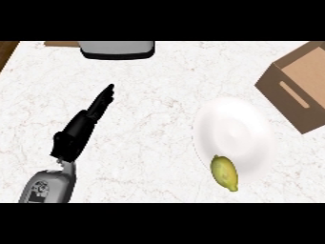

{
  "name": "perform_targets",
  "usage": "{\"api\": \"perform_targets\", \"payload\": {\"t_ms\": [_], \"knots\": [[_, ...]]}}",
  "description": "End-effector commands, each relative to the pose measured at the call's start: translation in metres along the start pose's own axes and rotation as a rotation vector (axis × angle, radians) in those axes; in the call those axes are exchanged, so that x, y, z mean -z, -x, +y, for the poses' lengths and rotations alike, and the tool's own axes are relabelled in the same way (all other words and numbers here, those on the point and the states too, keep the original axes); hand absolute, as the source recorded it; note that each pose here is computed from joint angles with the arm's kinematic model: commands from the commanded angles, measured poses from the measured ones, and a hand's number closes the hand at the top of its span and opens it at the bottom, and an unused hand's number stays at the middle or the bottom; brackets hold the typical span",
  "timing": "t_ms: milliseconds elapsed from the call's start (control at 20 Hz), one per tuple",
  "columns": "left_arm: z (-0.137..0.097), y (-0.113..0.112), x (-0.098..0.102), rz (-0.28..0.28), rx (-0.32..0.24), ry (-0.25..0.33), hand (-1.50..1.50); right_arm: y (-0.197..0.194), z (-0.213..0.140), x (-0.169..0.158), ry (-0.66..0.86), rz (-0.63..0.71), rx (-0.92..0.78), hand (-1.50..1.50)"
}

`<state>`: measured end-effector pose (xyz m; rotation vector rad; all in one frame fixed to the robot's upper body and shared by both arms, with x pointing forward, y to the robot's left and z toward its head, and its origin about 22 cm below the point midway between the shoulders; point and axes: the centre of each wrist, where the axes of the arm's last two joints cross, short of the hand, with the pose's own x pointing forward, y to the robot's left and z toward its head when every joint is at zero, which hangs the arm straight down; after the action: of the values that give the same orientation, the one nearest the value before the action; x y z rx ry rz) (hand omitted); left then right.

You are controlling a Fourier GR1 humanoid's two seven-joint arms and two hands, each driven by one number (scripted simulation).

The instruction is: Pick the can from the plate and place it in the cardboard box

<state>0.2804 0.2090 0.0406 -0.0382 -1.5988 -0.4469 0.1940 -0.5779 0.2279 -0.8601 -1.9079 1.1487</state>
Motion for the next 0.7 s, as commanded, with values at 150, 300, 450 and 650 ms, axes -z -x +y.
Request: {"api": "perform_targets", "payload": {"t_ms": [150,300,450,650], "knots": [[-0.009,0.001,0.009,-0.023,0.003,0.039,0.00,-0.001,-0.044,0.020,0.004,-0.091,0.141,1.50],[-0.002,-0.012,0.014,-0.011,0.002,0.041,0.00,0.005,-0.028,0.026,0.008,-0.062,0.160,1.50],[-0.017,-0.005,0.018,-0.019,-0.002,0.037,0.00,0.005,-0.030,0.041,0.001,-0.053,0.186,1.50],[-0.011,-0.008,0.015,-0.018,0.005,0.040,0.00,0.013,-0.016,0.047,0.001,-0.047,0.233,1.50]]}}
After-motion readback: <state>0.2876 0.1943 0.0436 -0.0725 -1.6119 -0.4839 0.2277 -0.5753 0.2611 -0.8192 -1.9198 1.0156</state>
